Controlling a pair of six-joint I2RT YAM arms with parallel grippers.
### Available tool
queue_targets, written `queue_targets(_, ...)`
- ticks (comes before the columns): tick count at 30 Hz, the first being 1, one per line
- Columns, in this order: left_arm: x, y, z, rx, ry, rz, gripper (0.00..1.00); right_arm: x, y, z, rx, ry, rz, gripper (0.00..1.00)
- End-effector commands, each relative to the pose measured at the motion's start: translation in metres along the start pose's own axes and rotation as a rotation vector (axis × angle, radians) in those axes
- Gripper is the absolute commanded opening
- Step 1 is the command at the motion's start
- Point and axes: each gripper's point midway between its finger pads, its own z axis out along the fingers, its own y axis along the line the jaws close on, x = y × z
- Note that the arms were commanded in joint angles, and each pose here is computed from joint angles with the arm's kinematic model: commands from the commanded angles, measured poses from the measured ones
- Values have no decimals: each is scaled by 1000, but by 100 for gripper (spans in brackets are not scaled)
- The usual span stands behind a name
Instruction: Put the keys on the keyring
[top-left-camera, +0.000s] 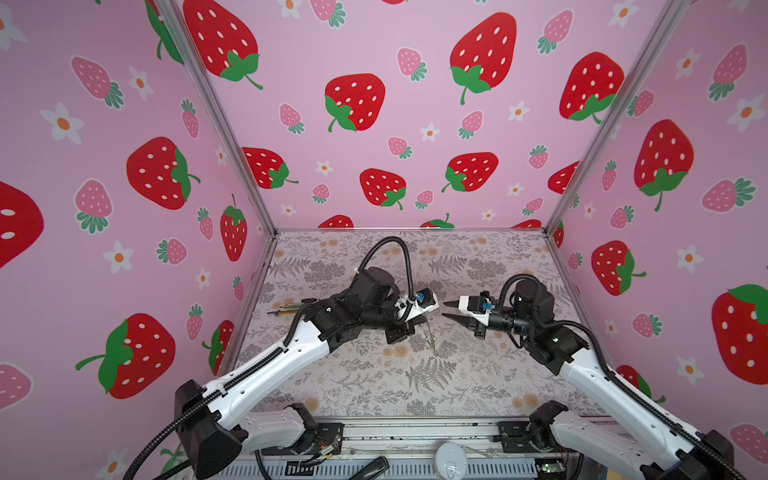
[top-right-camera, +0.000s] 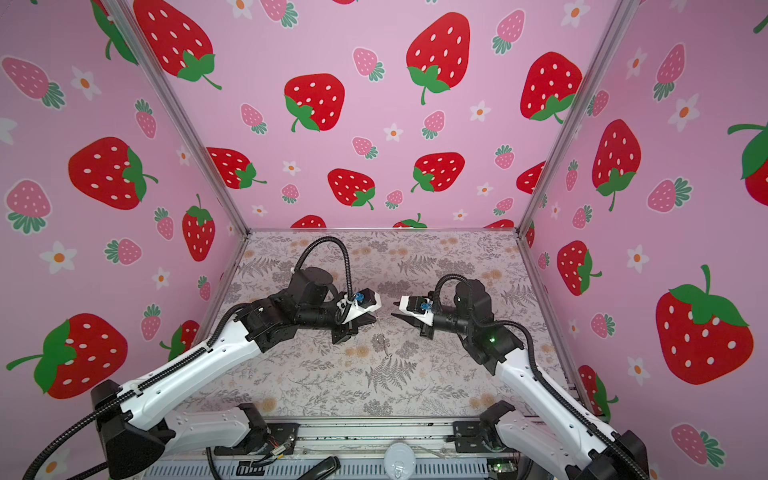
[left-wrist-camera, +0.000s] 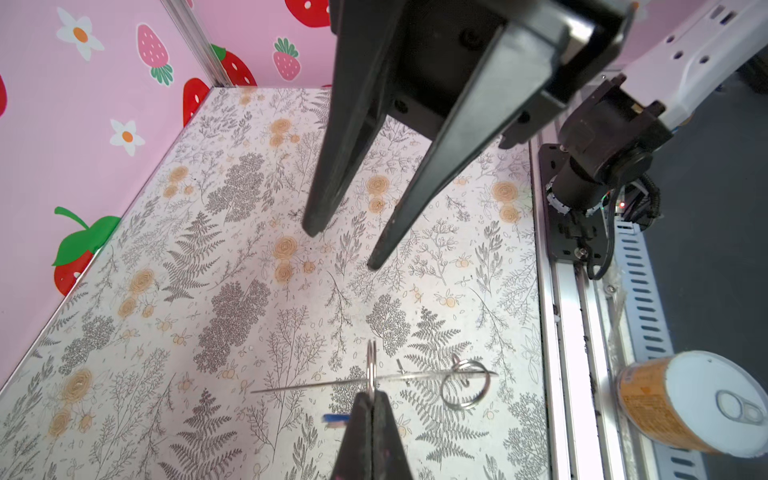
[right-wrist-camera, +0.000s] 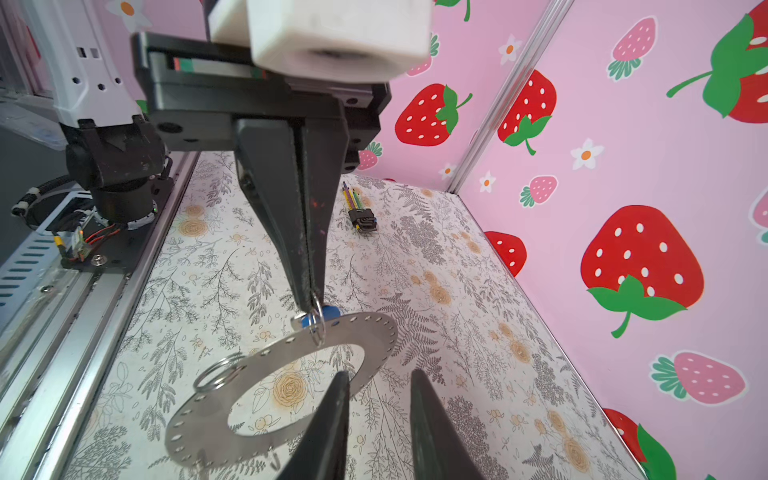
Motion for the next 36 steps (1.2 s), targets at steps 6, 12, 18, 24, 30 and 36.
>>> queue_targets(6, -13, -3, -10, 40, 39, -14, 0, -8, 11, 13, -57, -29, -11, 25)
queue_targets(12, -14, -1, -6, 58, 69, -42, 0, -9, 14, 20, -66, -27, -19, 24)
queue_targets(18, -16, -3, -5, 60, 64, -24, 0, -7, 14, 24, -75, -19, -6, 22)
queue_targets(24, -20, -9, -5, 74, 52, 5, 0, -3, 15, 28, -84, -13, 8, 21)
queue_targets(30, -21, -14, 1, 86, 70, 40, 0, -5, 15, 28, -87, -25, 7, 16)
queue_targets(36, -28, -14, -2, 79, 43, 70, 0, -2, 21, 29, -122, -16, 17, 14)
